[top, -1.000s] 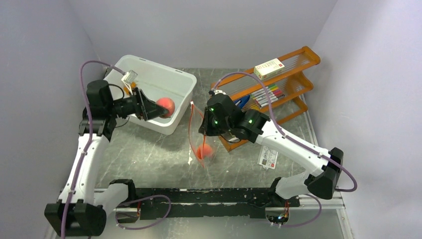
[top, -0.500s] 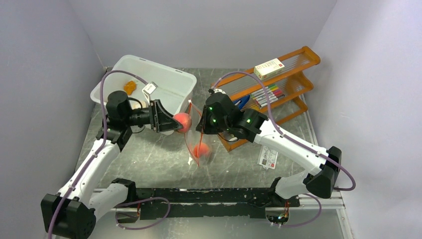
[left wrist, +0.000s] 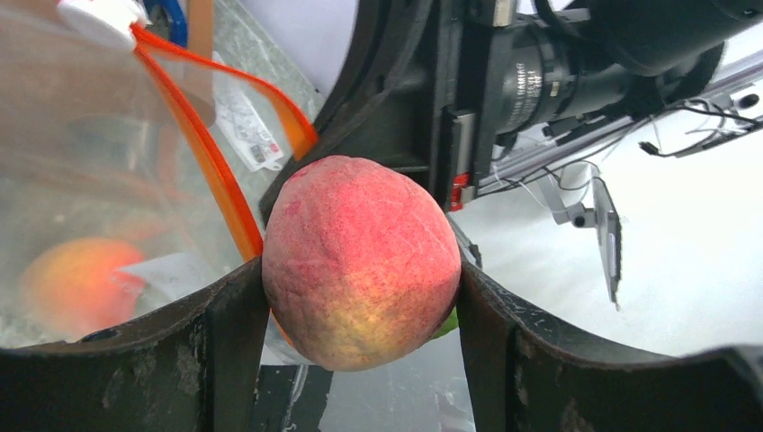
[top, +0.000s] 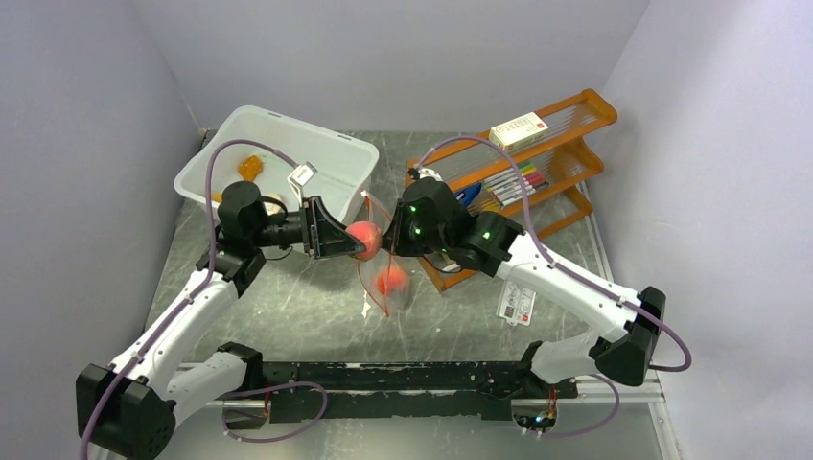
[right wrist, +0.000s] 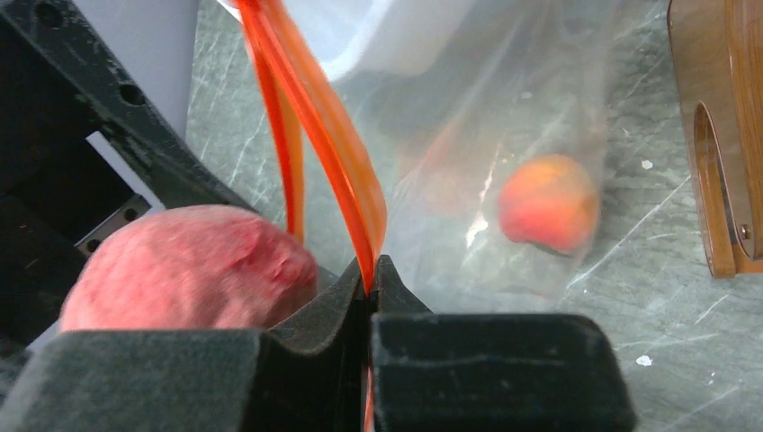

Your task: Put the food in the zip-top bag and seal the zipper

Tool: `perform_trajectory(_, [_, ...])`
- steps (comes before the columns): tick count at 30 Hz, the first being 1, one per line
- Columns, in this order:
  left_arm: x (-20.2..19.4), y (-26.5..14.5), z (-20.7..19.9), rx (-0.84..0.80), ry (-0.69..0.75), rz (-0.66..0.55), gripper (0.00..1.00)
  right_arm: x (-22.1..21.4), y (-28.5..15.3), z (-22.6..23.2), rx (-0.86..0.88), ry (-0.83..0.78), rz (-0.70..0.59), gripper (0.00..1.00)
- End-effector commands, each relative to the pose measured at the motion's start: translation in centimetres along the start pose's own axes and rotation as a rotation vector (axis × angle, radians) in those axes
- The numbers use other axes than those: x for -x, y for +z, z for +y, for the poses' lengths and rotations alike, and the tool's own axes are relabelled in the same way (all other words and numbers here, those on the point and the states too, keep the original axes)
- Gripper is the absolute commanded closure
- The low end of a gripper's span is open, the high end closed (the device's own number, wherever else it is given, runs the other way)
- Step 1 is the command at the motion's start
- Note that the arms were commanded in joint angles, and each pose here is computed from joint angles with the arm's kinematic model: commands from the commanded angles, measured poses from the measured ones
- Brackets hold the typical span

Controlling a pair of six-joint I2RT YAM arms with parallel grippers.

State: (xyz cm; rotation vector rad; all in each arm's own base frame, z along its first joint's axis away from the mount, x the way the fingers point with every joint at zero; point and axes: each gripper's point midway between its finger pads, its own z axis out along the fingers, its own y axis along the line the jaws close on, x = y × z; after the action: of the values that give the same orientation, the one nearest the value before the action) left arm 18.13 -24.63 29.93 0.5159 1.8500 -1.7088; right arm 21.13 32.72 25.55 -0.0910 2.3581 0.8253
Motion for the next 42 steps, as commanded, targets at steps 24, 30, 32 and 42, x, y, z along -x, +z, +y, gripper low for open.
perform_trajectory(24, [-0.4, -0.2, 7.7, 0.415, 0.005, 0.049, 0.56, 0.3, -1.5, 2.1, 0.142, 0.021, -0.032, 1.0])
perform_trajectory(30, [-0.2, -0.4, 8.4, 0.483, 0.001, 0.061, 0.56, 0.3, -1.5, 2.0, 0.142, 0.007, -0.034, 1.0])
perform_trajectory(32, [-0.1, -0.6, 8.6, 0.512, 0.002, 0.06, 0.56, 0.3, -1.4, 2.1, 0.146, 0.006, -0.035, 1.0])
perform_trajectory(42, [0.3, 0.6, 4.6, 0.324, -0.014, 0.054, 0.55, 0.0, -0.5, 1.7, 0.125, 0.007, -0.026, 1.0])
